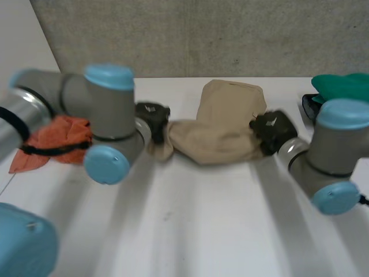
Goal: Fold the laundry.
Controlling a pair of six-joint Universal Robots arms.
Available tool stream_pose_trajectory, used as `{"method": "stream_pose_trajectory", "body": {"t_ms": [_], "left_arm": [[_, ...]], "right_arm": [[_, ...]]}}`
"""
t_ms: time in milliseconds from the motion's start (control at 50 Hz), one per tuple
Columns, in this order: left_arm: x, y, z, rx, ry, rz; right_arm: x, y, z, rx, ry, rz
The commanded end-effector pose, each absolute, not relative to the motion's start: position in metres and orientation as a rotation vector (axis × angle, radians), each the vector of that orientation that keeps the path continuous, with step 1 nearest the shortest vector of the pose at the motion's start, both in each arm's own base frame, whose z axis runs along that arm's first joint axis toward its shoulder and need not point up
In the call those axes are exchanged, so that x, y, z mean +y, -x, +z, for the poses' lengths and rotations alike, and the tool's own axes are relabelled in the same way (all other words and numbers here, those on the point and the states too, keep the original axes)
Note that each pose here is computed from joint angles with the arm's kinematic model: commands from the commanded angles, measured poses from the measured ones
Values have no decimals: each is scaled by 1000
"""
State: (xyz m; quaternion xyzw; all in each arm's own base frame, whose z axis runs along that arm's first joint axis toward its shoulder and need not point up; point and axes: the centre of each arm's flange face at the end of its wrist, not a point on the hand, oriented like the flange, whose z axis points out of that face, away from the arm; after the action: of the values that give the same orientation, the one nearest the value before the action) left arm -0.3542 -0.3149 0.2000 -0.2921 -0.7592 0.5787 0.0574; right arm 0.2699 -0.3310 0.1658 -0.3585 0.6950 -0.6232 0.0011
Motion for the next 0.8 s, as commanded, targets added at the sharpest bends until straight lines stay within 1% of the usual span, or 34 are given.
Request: {"method": "stream_pose_trajectory", "body": {"t_ms": [20,80,100,140,180,240,320,340,400,420,480,500,560,580,600,620,640,660,720,780,800], "left_arm": [[-286,320,320,-2056,884,2033],[-269,311,348,-1968,913,2092],[-257,306,364,-1917,935,2123],[-247,303,375,-1871,969,2146],[-238,298,378,-1864,1032,2151],[-230,294,372,-1916,1115,2097],[-229,293,349,-2040,1239,1958],[-234,296,335,-2078,1279,1898],[-247,302,316,-2115,1307,1847],[-259,307,306,-2127,1306,1842],[-284,314,303,-2098,1256,1923],[-303,318,309,-2039,1202,2031],[-328,321,335,-1918,1066,2241],[-336,321,362,-1805,957,2376],[-338,319,378,-1734,896,2445],[-339,318,394,-1659,843,2507],[-337,315,423,-1515,731,2608],[-334,314,435,-1449,694,2636],[-322,311,465,-1294,586,2687],[-314,308,468,-1300,580,2678],[-313,307,462,-1344,593,2660]], "right_arm": [[-324,-244,279,2075,947,-2160],[-314,-240,304,2073,967,-2130],[-307,-239,318,2068,984,-2102],[-302,-238,329,2074,999,-2068],[-295,-237,338,2097,1025,-2008],[-295,-235,336,2156,1055,-1933],[-299,-236,319,2251,1138,-1784],[-299,-240,308,2273,1184,-1713],[-301,-249,291,2288,1241,-1641],[-303,-256,282,2280,1270,-1625],[-315,-268,276,2247,1263,-1713],[-330,-275,279,2210,1215,-1844],[-355,-284,297,2091,1081,-2110],[-368,-289,316,1959,969,-2298],[-374,-291,328,1874,909,-2392],[-378,-294,341,1777,853,-2482],[-381,-295,354,1683,794,-2567],[-385,-297,377,1505,696,-2694],[-380,-300,413,1225,594,-2838],[-378,-300,422,1187,603,-2842],[-375,-303,420,1207,638,-2811]]}}
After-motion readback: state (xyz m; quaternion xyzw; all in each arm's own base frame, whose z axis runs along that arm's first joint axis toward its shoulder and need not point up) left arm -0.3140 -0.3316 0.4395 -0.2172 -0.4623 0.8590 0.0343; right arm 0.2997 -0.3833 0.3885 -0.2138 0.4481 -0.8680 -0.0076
